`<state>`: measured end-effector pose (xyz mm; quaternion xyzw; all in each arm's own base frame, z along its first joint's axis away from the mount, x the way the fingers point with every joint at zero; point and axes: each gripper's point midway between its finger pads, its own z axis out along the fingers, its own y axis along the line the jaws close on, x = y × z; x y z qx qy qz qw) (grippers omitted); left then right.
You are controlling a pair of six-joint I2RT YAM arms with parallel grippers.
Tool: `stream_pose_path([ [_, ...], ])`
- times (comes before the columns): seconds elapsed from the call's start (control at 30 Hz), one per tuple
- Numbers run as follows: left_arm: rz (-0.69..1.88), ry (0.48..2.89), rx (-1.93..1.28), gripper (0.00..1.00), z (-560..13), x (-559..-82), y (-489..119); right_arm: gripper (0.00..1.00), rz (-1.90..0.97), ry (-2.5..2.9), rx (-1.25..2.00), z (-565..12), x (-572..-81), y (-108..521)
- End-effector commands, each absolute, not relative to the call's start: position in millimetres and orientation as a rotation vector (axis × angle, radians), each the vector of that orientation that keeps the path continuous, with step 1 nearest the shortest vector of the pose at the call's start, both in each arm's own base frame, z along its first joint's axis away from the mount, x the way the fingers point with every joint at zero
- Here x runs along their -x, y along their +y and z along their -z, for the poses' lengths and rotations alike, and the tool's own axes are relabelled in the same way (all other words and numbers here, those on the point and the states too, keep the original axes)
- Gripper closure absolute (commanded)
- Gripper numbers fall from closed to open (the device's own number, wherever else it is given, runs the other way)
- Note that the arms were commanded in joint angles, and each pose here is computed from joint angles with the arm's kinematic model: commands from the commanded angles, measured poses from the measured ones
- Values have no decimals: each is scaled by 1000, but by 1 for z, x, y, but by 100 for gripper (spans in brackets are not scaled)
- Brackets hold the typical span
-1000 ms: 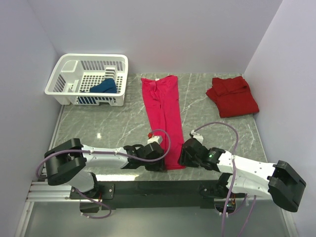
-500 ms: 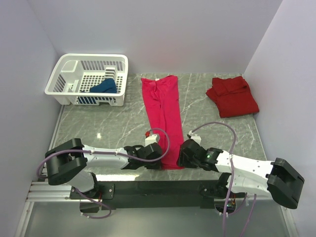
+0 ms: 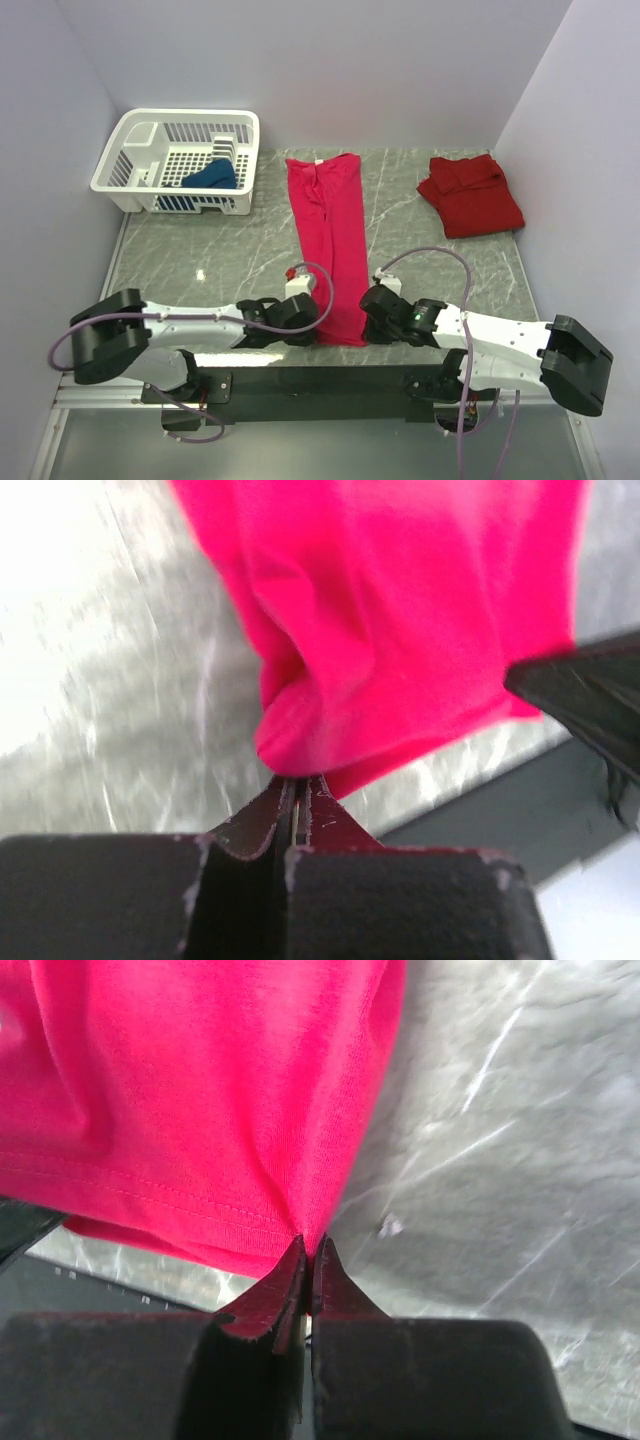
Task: Fold and stack the t-shirts
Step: Fold the tshirt
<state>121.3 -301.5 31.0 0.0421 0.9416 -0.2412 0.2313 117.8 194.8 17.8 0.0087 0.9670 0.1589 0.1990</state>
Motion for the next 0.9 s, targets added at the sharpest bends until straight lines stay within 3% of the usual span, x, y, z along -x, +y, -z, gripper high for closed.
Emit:
stream_pose_path([
  [0.0, 700, 2609, -210, 100, -41, -102, -293, 100, -409, 2748, 55, -24, -104, 191],
  [0.23, 770, 2678, -366, 100, -46, -54, -297, 100, -434, 2834, 183, -29, -62, 199],
  [0.43, 683, 2746, -356, 100, -33, -34, -274, 100, -416, 2847, 171, -38, -51, 199],
  [0.7, 721, 2583, -166, 100, -61, -74, -279, 100, -422, 2680, 100, -73, -93, 218],
  [0.87, 735, 2440, -45, 100, -85, -130, -280, 100, -389, 2603, 82, -81, -133, 223],
])
